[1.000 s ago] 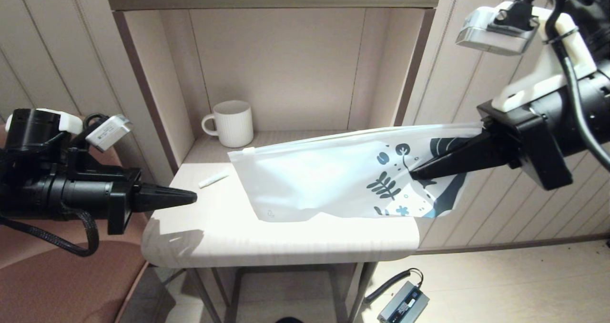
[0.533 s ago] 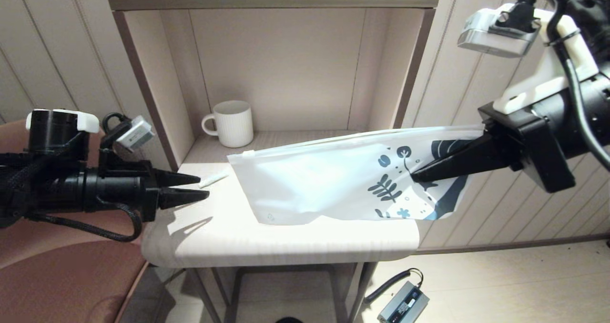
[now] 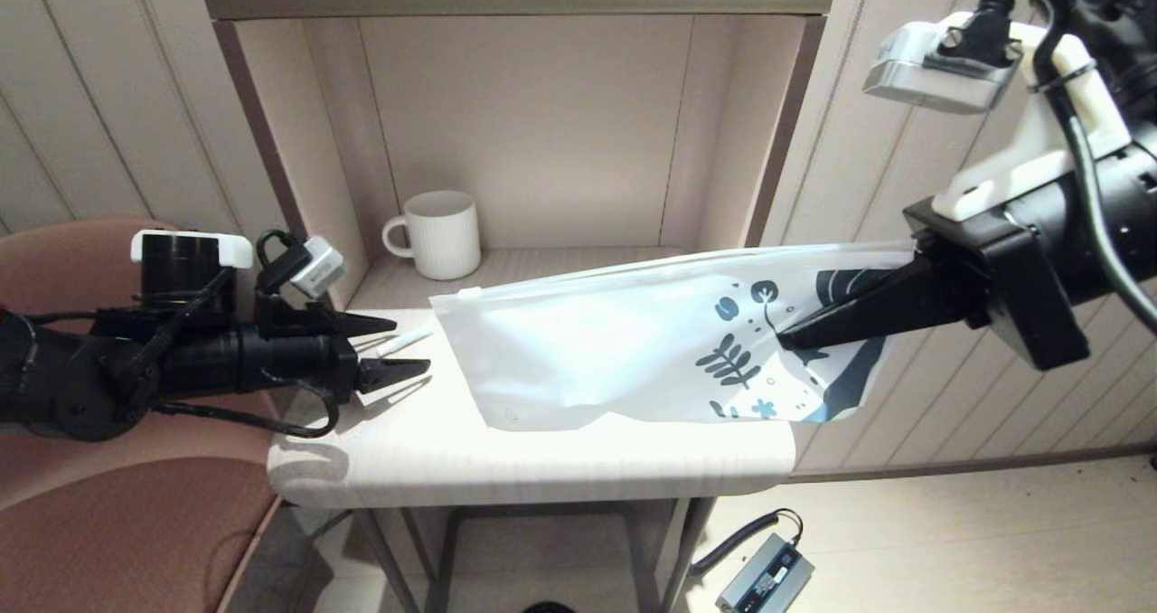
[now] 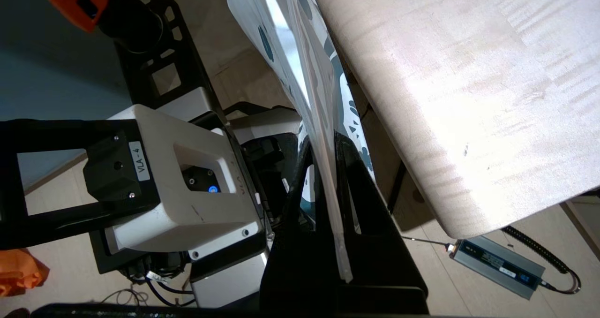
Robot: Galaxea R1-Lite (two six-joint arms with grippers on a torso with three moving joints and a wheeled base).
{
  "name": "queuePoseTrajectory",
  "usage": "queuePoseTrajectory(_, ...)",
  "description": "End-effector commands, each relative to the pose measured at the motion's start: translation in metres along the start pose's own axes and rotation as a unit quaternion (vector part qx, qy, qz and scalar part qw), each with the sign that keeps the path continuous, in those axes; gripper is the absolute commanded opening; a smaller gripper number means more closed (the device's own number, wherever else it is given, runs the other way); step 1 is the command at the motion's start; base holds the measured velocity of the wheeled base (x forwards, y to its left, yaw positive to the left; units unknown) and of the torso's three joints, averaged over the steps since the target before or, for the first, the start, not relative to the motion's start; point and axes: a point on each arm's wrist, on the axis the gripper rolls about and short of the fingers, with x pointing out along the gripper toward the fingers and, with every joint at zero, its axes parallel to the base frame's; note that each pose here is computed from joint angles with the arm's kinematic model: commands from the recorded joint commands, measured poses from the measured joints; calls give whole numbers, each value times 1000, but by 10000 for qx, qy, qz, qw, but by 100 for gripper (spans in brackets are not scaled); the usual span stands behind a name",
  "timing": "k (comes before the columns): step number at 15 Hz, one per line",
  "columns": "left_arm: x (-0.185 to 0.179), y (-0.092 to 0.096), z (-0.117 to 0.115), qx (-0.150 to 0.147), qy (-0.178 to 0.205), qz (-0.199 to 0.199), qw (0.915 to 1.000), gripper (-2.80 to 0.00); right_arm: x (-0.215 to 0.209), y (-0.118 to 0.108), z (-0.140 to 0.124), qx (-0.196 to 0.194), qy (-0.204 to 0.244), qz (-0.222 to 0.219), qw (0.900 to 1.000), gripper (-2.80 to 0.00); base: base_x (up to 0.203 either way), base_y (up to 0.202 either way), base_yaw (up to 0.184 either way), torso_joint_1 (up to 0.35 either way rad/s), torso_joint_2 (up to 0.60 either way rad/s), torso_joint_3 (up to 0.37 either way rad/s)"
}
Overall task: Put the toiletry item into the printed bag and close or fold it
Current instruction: Pick up the toothpaste
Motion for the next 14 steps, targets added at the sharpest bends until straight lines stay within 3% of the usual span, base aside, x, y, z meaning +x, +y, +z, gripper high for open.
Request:
queuePoseTrajectory(1, 11, 6, -9, -73, 74, -48, 9999, 0, 1, -1, 0, 16, 14, 72, 10000, -280, 0, 0, 0, 0, 0, 0)
queuePoseTrajectory(5, 14, 9, -9, -72, 80, -35, 9999, 0, 2, -2, 0, 16, 12, 80, 10000, -280, 0, 0, 0, 0, 0, 0)
queuePoseTrajectory(6, 14, 9, -10, -67, 87, -38, 9999, -280, 2, -2, 1, 16, 12, 80, 10000, -280, 0, 0, 0, 0, 0, 0)
queuePoseTrajectory(14, 16, 9, -12, -118, 109, -62, 9999, -280, 3, -2, 1, 16, 12, 80, 10000, -280, 0, 0, 0, 0, 0, 0)
